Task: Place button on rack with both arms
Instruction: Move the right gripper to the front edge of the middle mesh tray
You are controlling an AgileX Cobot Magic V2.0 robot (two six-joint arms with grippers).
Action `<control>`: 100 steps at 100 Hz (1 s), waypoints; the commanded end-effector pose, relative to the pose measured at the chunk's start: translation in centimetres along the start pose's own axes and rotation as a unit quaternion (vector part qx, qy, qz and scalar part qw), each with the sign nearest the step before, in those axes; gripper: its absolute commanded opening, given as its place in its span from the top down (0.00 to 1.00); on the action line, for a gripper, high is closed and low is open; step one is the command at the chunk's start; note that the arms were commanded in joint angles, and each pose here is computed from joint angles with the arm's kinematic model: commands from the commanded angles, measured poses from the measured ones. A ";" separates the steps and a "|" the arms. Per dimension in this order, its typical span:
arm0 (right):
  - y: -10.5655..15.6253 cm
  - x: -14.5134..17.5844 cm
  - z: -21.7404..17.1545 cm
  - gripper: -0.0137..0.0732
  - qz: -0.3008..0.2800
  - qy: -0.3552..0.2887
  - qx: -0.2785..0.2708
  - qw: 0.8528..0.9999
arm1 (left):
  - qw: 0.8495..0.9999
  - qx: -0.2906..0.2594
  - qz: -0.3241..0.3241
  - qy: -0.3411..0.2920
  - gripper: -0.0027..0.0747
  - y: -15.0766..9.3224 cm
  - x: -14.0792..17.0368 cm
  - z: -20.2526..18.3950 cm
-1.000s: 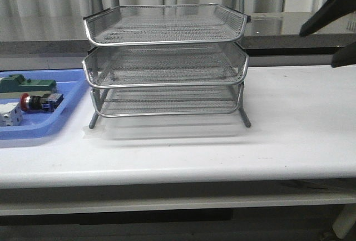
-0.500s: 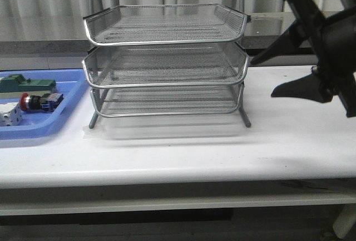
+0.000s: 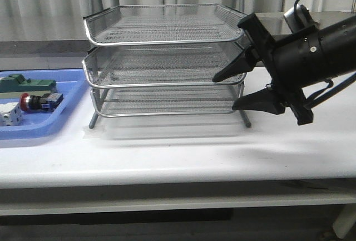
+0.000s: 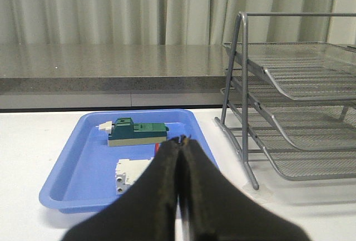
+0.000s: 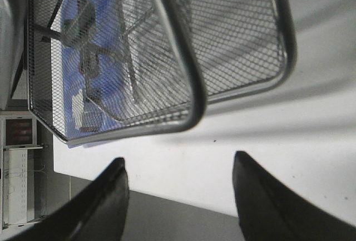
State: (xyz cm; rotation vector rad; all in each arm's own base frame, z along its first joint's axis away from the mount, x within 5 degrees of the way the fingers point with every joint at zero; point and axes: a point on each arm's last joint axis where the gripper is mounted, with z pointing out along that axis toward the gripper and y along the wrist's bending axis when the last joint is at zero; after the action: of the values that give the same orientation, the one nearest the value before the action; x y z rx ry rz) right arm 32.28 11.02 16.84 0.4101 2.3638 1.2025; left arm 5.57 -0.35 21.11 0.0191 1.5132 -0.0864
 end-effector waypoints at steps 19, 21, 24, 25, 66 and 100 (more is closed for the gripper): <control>3.1 -2.9 0.2 0.34 0.016 -0.047 -0.078 0.996 | 1.000 0.011 -0.009 -0.028 0.99 -0.1 1.0 -0.1; 3.2 -3.0 0.3 0.34 0.015 -0.047 -0.079 0.996 | 1.000 0.011 -0.009 -0.028 0.99 -0.1 1.0 -0.1; 3.2 -3.1 0.4 0.34 0.015 -0.047 -0.079 0.996 | 1.000 0.011 -0.009 -0.028 0.99 -0.1 1.0 -0.1; 3.2 -3.2 0.5 0.34 0.015 -0.047 -0.080 0.996 | 1.000 0.011 -0.009 -0.028 0.99 -0.1 1.0 -0.1; 3.1 -3.8 0.8 0.51 0.013 -0.059 -0.068 0.996 | 1.000 0.011 -0.009 -0.028 0.99 -0.1 1.0 -0.1; 3.1 -3.7 0.8 0.76 0.012 -0.057 -0.067 0.996 | 1.000 0.011 -0.009 -0.028 0.99 -0.1 1.0 -0.1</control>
State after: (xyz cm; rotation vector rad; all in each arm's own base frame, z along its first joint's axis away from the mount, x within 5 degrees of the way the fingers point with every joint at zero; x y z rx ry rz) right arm 35.46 11.44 16.89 0.4251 2.3208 1.2016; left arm 5.57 -0.35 21.11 0.0191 1.5132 -0.0864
